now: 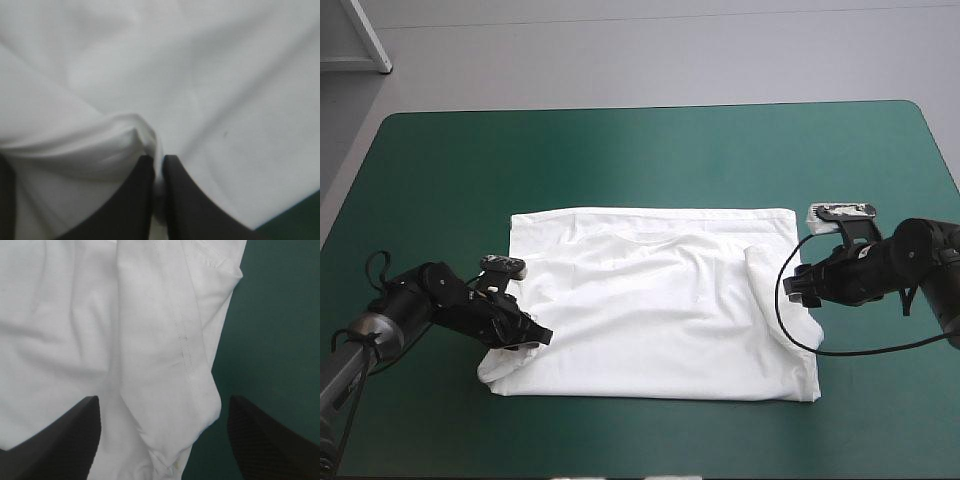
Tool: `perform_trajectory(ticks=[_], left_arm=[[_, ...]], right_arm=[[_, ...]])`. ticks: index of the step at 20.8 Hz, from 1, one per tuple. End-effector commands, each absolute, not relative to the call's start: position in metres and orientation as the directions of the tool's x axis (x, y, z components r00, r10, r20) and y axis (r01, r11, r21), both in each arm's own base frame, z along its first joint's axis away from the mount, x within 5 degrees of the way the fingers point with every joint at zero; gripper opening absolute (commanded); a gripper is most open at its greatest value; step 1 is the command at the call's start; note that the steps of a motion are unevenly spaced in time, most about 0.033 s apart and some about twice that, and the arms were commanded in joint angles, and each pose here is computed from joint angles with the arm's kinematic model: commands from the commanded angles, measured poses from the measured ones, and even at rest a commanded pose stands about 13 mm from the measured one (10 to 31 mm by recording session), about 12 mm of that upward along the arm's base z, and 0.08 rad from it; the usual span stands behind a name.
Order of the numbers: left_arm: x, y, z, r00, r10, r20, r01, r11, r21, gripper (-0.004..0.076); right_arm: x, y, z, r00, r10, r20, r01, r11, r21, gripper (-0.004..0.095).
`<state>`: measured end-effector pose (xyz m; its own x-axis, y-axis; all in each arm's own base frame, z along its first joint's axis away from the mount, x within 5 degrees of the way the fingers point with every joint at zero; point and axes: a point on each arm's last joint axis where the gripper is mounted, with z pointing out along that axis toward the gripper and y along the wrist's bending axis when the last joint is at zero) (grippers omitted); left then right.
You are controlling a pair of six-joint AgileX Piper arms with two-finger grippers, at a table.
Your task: Fold the cloth
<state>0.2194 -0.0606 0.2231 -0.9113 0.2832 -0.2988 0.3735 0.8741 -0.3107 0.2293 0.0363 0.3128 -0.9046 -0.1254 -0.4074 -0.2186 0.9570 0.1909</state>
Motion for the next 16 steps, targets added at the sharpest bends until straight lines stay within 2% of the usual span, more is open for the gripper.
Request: perform_trajectory(ticks=[1,3,4,5,7,11,14,16], left_arm=[[0.216,-0.077,0.235,-0.870,0.349,-0.348,0.456,0.838,-0.299,0.0200],[0.213,-0.082,0.236,-0.863,0.376,-0.336,0.475,0.831,-0.290,0.0323],[0.212,-0.083,0.237,-0.873,0.366,-0.322,0.459,0.840,-0.289,0.0444],[0.213,-0.084,0.238,-0.875,0.362,-0.320,0.455,0.842,-0.291,0.0473],[0.219,-0.081,0.249,-0.897,0.314,-0.309,0.402,0.872,-0.280,0.0477],[0.231,-0.076,0.299,-0.917,0.270,-0.292,0.336,0.919,-0.206,0.0453],[0.226,-0.057,0.340,-0.936,0.216,-0.277,0.237,0.971,-0.044,0.0441],[0.213,-0.050,0.353,-0.925,0.179,-0.335,0.195,0.981,-0.012,0.0441]], right_arm=[[0.229,0.037,0.328,-0.873,-0.112,-0.474,-0.229,0.953,0.196,0.0670],[0.229,0.037,0.328,-0.874,-0.115,-0.473,-0.229,0.954,0.193,0.0670],[0.229,0.037,0.328,-0.874,-0.115,-0.472,-0.230,0.954,0.193,0.0670],[0.229,0.037,0.328,-0.874,-0.116,-0.472,-0.230,0.954,0.191,0.0670],[0.229,0.036,0.328,-0.874,-0.119,-0.471,-0.230,0.955,0.185,0.0669],[0.227,0.036,0.327,-0.887,-0.120,-0.446,-0.226,0.955,0.193,0.0670],[0.221,0.037,0.323,-0.918,-0.121,-0.378,-0.214,0.953,0.216,0.0669],[0.215,0.038,0.319,-0.942,-0.107,-0.318,-0.191,0.950,0.247,0.0669]])
